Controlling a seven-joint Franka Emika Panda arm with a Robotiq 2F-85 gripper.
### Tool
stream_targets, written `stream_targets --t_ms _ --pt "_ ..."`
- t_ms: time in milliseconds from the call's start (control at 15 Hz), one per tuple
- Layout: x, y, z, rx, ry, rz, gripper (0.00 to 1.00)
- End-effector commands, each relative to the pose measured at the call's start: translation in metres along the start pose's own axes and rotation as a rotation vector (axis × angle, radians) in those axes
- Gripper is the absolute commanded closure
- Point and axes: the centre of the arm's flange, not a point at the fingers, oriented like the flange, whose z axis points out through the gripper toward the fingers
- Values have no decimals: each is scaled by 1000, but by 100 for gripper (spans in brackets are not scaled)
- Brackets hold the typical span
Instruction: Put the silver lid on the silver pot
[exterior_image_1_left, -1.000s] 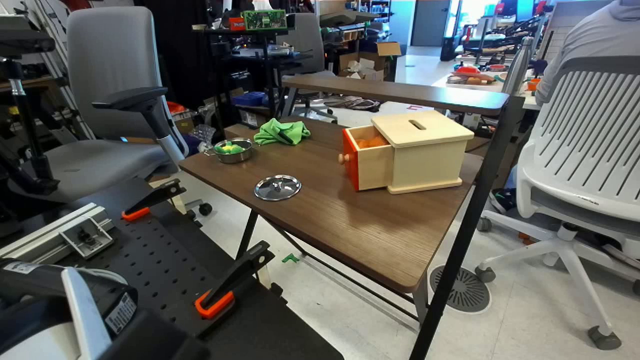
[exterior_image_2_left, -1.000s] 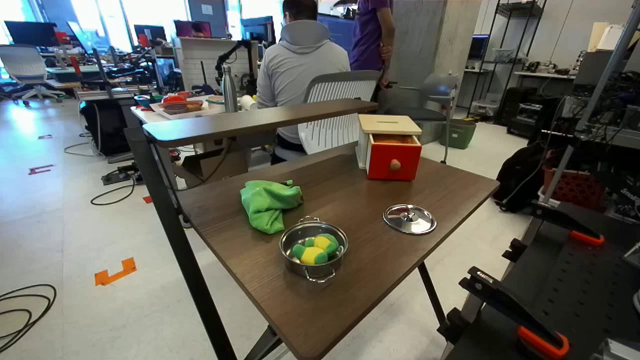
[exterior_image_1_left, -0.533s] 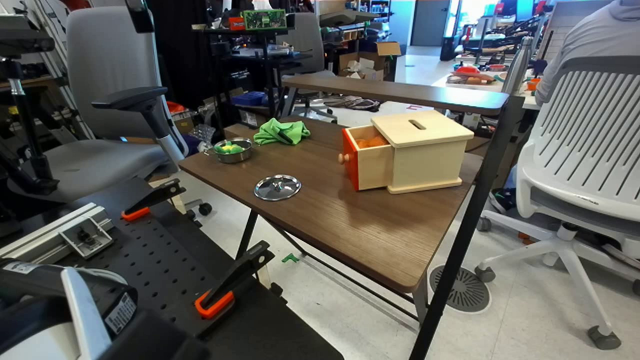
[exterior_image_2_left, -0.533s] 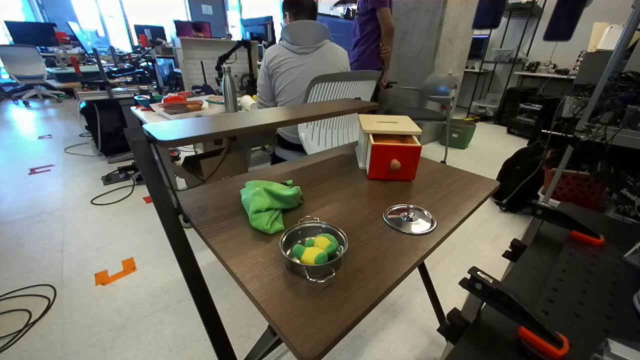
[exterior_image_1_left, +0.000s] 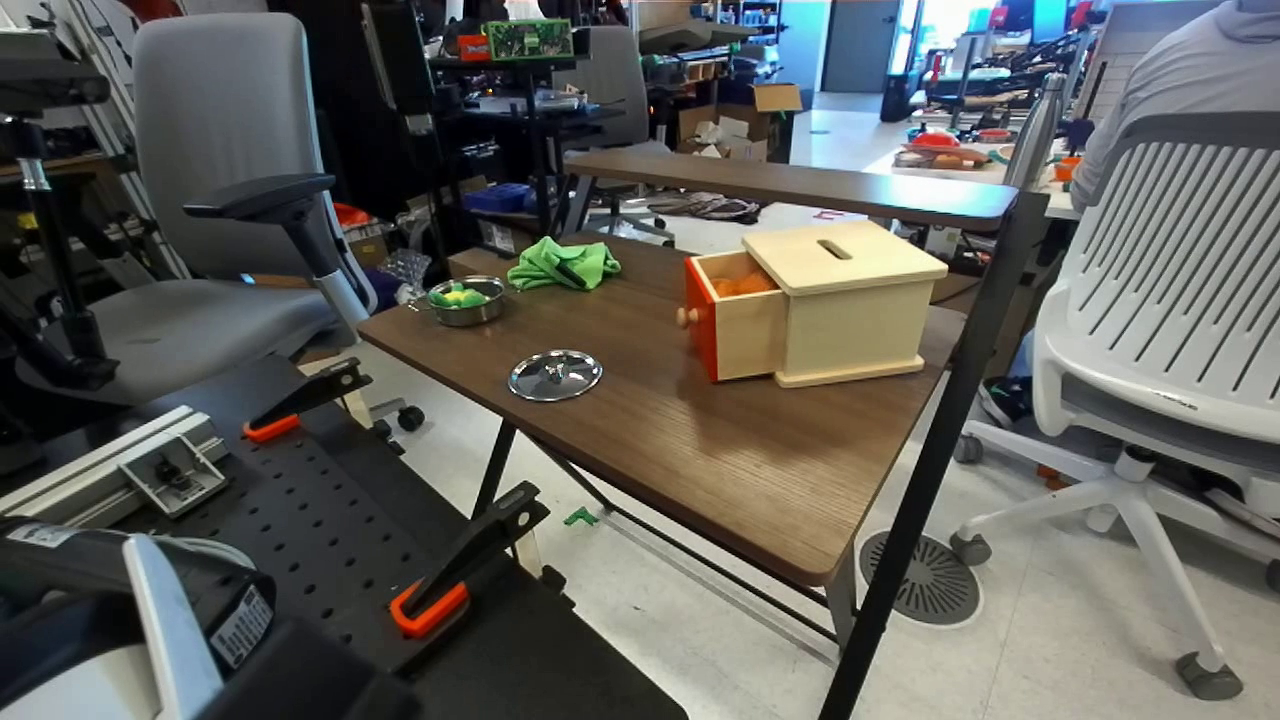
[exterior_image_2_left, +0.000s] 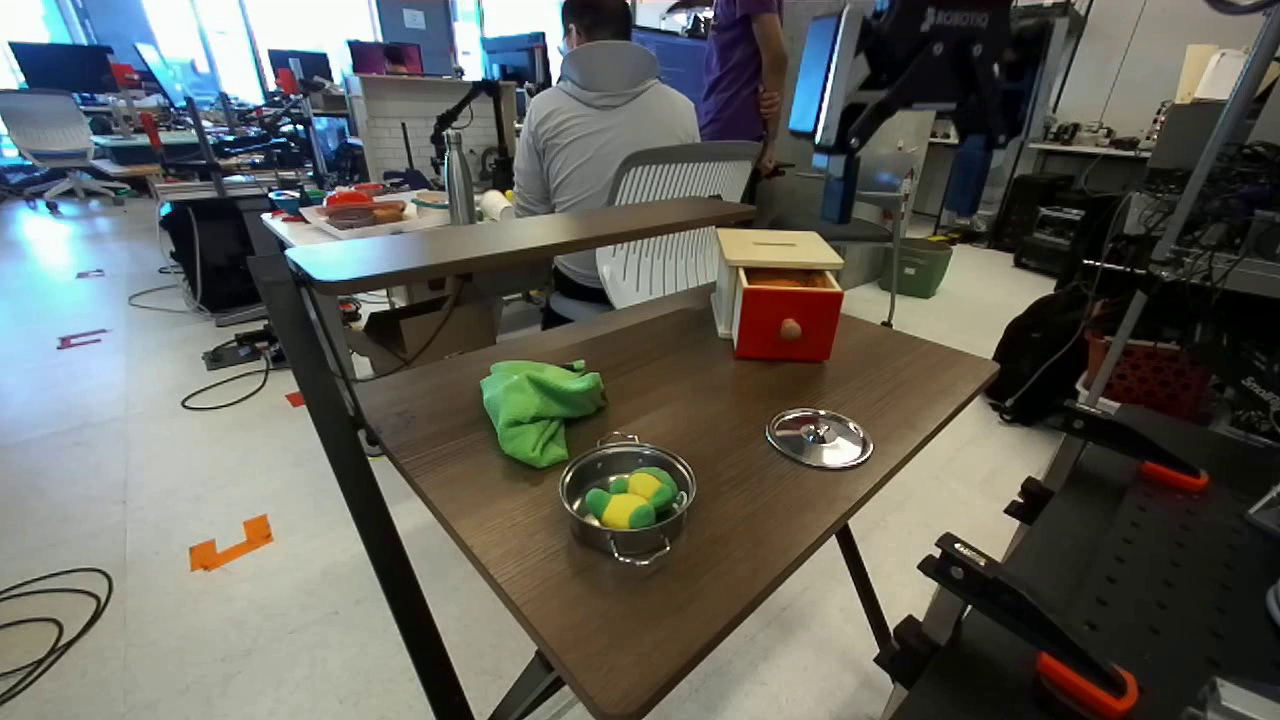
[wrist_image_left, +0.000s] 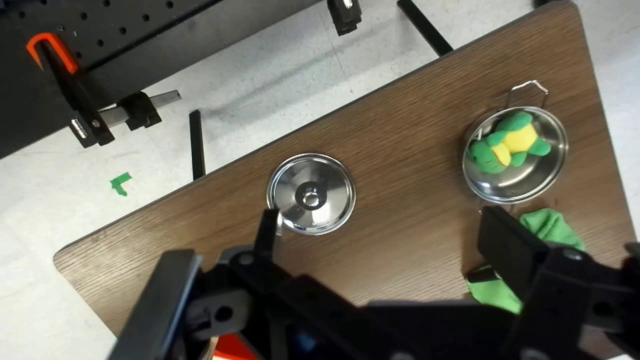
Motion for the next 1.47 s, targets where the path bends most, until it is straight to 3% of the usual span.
stream_targets --t_ms 0,333,800,1133,1400 --pt "45 -14 41 -41 -21 28 0" --pt "73 -12 103 -72 -108 41 0" --pt "95 -12 175 -71 -91 64 0" --pt "94 -8 204 -75 -69 52 0" --pt "89 -3 205 -52 -45 44 0"
